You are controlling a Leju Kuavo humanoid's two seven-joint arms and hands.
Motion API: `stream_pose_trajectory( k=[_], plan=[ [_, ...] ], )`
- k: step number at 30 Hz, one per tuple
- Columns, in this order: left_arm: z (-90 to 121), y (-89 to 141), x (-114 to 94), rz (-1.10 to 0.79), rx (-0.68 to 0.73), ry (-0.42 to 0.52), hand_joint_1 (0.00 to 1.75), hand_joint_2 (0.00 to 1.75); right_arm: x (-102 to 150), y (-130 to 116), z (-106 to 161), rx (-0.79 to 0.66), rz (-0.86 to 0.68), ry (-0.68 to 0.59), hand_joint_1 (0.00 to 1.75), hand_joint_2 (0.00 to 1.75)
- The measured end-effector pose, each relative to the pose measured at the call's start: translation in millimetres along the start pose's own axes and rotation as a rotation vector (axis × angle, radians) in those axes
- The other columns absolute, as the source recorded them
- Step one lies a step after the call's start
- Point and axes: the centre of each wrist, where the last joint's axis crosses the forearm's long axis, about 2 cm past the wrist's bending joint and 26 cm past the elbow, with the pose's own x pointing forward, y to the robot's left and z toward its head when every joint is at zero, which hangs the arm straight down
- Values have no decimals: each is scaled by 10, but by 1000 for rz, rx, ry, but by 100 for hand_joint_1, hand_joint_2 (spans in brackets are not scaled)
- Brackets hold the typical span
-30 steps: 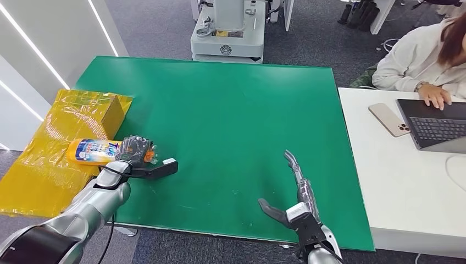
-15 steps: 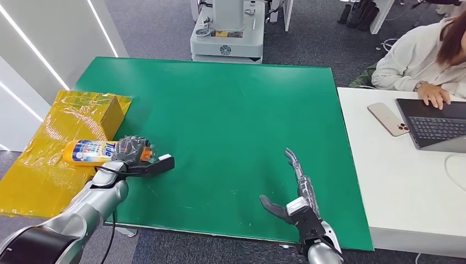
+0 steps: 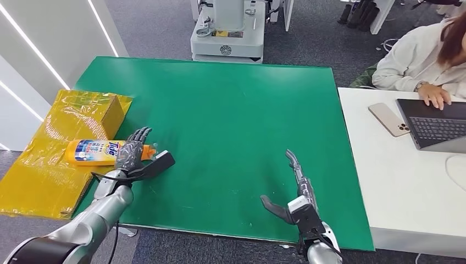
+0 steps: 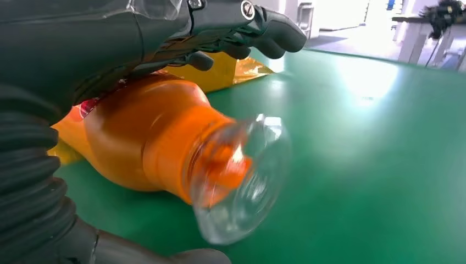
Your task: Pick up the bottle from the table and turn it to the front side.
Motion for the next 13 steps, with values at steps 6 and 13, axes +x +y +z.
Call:
stream_pose_trajectory(
  k=[6, 13],
  plan=[
    [141, -219, 200, 370, 184, -32, 0, 175, -15, 3, -6, -12, -38, 3, 0, 175],
    [326, -350, 715, 657, 407, -57, 0, 175, -28, 13, 35, -75, -94, 1, 0, 175]
  ],
)
